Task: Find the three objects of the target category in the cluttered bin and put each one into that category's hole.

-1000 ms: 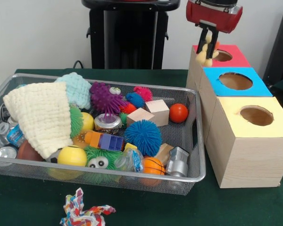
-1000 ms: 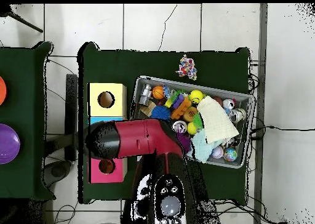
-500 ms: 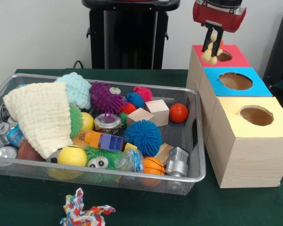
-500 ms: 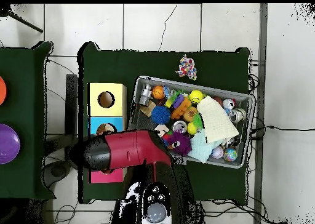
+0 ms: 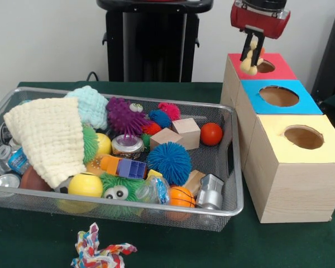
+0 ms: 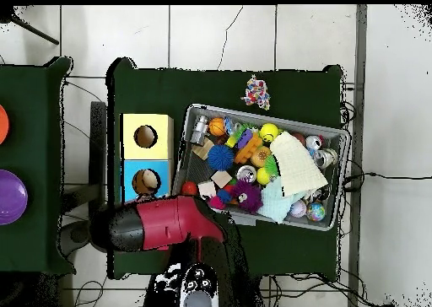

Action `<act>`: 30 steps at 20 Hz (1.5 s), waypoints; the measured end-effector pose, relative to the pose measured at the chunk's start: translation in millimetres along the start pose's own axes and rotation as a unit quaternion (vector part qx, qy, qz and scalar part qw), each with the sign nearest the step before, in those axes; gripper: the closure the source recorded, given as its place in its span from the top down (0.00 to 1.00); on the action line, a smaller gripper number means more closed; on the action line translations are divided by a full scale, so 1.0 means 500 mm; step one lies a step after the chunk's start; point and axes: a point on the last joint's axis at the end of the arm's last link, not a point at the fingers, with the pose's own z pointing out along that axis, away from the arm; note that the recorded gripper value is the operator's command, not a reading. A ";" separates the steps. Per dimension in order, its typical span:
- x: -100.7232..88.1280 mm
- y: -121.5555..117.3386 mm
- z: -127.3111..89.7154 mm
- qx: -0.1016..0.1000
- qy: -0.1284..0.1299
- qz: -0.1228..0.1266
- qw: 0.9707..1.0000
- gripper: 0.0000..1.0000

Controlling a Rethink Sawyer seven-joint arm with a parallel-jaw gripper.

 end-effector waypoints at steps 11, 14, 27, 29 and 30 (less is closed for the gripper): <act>0.080 -0.008 0.029 0.007 0.013 0.001 1.000 0.00; 0.108 -0.007 0.032 0.012 0.021 0.001 1.000 0.00; 0.211 0.029 0.035 0.014 0.037 0.001 0.999 0.00; 0.217 0.040 0.041 0.009 0.032 0.001 0.999 0.00; 0.218 0.044 0.045 0.006 0.029 0.001 1.000 0.00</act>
